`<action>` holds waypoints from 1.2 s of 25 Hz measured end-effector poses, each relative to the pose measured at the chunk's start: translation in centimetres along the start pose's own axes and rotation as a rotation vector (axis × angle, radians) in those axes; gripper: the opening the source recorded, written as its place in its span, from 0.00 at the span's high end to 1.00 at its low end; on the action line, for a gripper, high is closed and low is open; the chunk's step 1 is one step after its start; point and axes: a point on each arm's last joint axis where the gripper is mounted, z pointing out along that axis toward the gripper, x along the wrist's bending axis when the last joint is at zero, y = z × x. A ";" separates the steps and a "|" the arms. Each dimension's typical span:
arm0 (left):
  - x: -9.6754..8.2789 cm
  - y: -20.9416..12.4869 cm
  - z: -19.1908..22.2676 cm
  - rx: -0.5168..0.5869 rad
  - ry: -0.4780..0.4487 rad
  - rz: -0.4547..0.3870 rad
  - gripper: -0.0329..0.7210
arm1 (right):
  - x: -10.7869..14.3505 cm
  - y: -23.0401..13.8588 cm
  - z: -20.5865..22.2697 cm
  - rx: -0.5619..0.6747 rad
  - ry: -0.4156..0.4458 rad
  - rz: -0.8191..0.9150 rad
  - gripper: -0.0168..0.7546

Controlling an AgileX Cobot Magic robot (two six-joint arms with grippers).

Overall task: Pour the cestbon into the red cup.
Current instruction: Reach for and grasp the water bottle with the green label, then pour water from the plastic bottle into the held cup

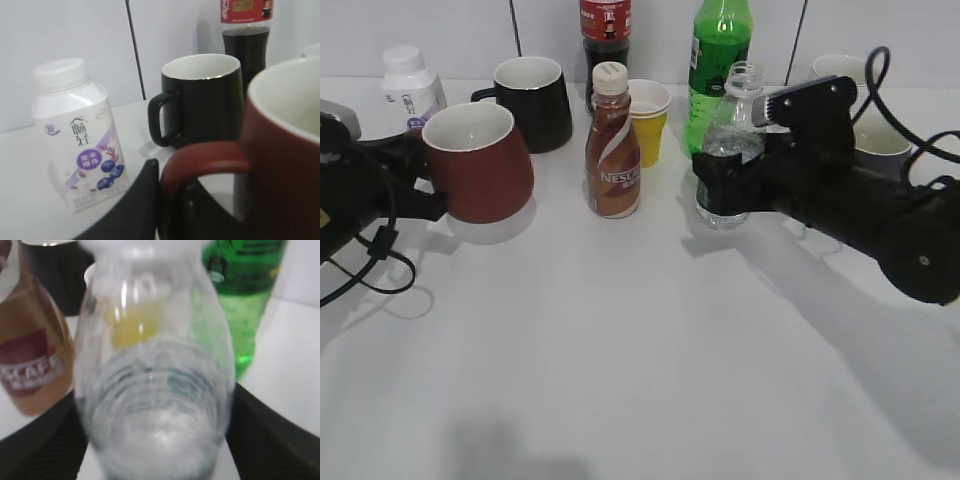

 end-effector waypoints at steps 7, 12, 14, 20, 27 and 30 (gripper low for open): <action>-0.8 0.0 -0.4 0.000 -0.082 0.034 0.90 | 0.0 -0.3 1.9 0.032 0.014 -0.022 0.31; -1.8 0.1 -0.5 -0.008 -0.185 0.072 0.90 | -0.1 -0.4 1.9 0.039 0.013 -0.024 0.34; -2.3 0.1 -0.6 -0.010 -0.220 0.064 0.90 | -0.1 -0.4 1.9 0.041 0.013 -0.028 0.34; -4.7 0.3 -1.0 -0.019 -0.386 0.079 0.90 | 0.2 0.9 0.8 0.130 0.039 -0.150 0.34; -7.6 0.7 -1.4 -0.034 -0.498 0.090 0.90 | 1.1 5.5 -2.1 0.095 0.120 -0.376 0.34; -8.3 0.8 -1.3 -0.034 -0.522 0.099 0.90 | 1.8 6.9 -3.2 0.046 0.190 -0.538 0.34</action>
